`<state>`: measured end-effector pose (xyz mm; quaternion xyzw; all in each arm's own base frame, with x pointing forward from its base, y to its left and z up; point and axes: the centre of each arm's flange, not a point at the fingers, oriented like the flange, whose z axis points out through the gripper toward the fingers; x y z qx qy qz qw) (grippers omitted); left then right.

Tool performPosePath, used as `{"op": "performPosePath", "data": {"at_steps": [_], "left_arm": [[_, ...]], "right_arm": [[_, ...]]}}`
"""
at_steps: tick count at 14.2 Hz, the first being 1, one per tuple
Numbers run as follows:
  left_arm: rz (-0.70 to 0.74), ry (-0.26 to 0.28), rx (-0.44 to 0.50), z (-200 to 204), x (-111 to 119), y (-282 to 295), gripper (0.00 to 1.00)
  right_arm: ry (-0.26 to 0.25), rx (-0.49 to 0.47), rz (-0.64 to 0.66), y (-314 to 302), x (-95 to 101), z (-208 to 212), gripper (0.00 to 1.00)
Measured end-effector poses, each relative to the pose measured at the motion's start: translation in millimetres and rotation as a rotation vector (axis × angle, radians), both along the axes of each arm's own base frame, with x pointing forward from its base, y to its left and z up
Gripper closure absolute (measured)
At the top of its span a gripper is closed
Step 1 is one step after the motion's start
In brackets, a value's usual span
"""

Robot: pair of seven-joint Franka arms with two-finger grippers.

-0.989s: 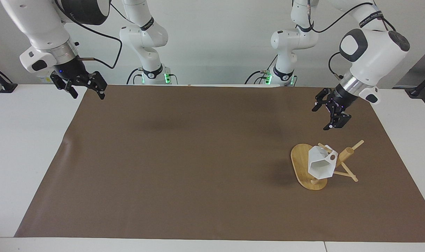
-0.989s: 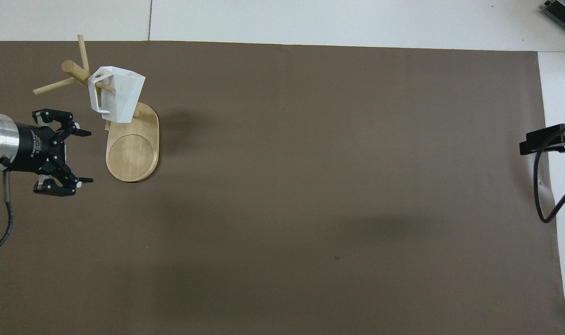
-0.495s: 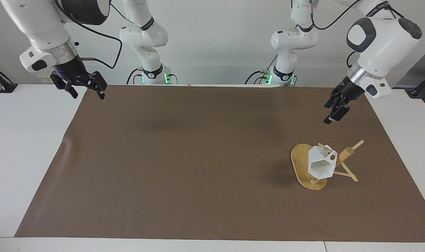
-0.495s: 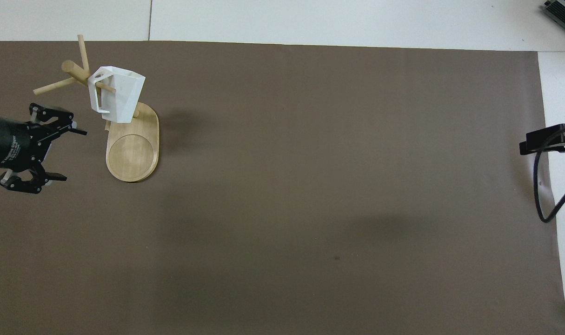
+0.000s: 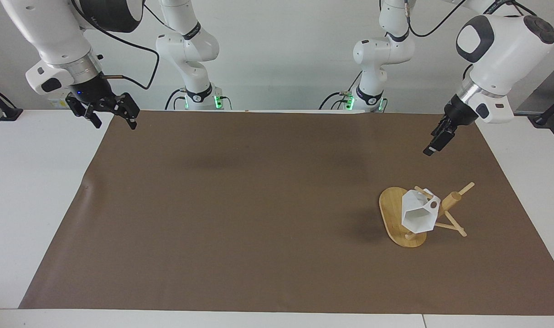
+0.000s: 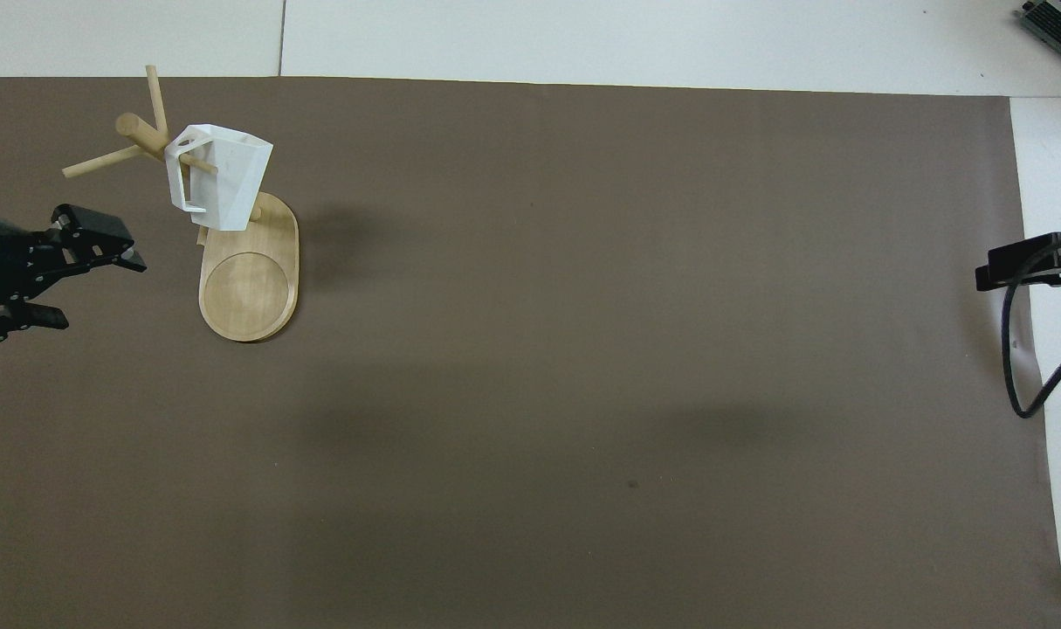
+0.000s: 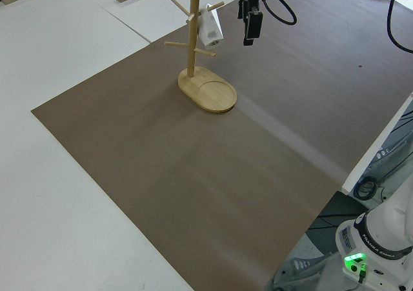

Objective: Hang cup on rack

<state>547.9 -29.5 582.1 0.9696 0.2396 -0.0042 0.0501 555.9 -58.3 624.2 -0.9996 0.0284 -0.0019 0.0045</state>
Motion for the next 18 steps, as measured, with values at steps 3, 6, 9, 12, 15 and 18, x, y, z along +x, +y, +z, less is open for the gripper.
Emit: {"op": "performPosePath", "data": {"at_steps": [3,6,9,12,15,18], "left_arm": [[-0.198,-0.019,0.016,13,-1,2,0.0],[-0.345,-0.02,0.015,26,-4,8,0.0],[-0.409,-0.024,0.017,41,-6,11,0.0],[-0.468,-0.008,0.052,56,-11,16,0.0],[-0.517,0.001,0.058,66,-15,12,0.0],[-0.558,0.007,0.057,73,-22,0,0.0]], "right_arm": [[0.0,0.0,0.0,0,0.0,0,0.0],[0.0,0.0,0.0,0,0.0,0,0.0],[0.0,0.0,0.0,0,0.0,0,0.0],[0.0,0.0,0.0,0,0.0,0,0.0],[0.0,0.0,0.0,0,0.0,0,0.0],[0.0,0.0,0.0,0,0.0,0,0.0]]}}
